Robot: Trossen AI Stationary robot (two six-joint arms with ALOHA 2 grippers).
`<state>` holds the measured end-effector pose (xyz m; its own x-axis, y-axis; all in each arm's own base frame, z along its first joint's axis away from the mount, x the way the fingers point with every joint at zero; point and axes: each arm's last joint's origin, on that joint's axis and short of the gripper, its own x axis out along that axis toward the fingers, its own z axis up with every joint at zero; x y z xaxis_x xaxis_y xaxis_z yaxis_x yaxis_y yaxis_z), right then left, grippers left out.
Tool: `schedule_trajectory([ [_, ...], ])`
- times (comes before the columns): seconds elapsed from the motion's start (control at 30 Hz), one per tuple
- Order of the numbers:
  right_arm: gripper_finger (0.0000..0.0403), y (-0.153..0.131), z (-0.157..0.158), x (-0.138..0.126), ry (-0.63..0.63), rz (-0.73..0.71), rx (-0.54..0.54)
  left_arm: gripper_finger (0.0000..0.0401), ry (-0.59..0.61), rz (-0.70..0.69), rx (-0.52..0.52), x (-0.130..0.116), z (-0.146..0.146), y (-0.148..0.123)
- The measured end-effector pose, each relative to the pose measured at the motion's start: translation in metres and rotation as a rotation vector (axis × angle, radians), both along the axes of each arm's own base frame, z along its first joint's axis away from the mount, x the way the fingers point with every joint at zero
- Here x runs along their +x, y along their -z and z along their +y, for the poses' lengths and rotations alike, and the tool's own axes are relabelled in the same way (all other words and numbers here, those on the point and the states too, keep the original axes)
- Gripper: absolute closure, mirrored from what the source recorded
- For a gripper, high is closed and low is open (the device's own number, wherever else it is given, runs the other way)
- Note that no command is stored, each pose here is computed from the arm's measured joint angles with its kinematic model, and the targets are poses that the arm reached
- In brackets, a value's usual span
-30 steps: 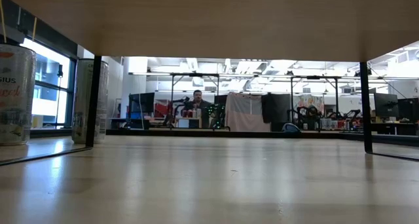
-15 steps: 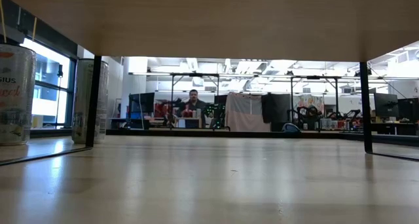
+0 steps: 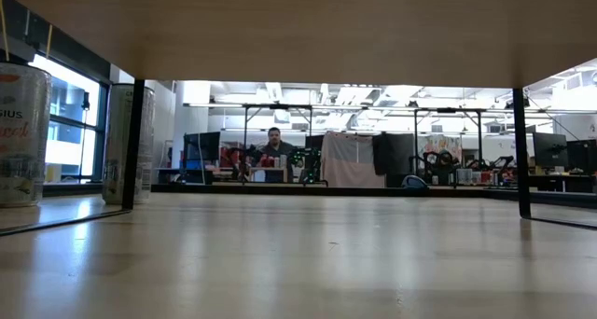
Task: Place canned beverage on shelf
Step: Put the top red soda can on the shelf
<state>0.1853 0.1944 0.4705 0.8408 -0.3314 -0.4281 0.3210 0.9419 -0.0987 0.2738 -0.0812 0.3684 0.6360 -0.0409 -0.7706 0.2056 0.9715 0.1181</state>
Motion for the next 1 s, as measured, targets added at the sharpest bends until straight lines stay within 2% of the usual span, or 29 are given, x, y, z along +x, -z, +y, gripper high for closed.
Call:
schedule_trajectory([
  [0.2, 0.0172, 0.000, 0.001, 0.000, -0.002, 0.004, 0.013, 0.0061, -0.071, -0.001, 0.076, 0.006, 0.006, 0.023],
  [0.33, 0.0172, 0.001, 0.001, 0.001, -0.004, 0.007, 0.014, 0.0062, -0.088, -0.060, 0.075, 0.014, 0.010, 0.031],
  [0.4, 0.0172, 0.001, 0.001, 0.001, -0.005, 0.009, 0.015, 0.0062, -0.107, -0.067, 0.107, 0.016, 0.013, 0.035],
  [0.57, 0.0172, 0.001, 0.001, 0.001, -0.005, 0.009, 0.017, 0.0062, -0.141, -0.096, 0.154, 0.019, 0.019, 0.035],
  [0.7, 0.0172, 0.001, 0.001, 0.001, -0.006, 0.009, 0.017, 0.0062, -0.125, -0.148, 0.128, 0.023, 0.018, 0.031],
  [1.0, 0.0172, 0.001, 0.001, 0.001, -0.006, 0.009, 0.016, 0.0062, -0.108, -0.149, 0.133, 0.025, 0.017, 0.032],
])
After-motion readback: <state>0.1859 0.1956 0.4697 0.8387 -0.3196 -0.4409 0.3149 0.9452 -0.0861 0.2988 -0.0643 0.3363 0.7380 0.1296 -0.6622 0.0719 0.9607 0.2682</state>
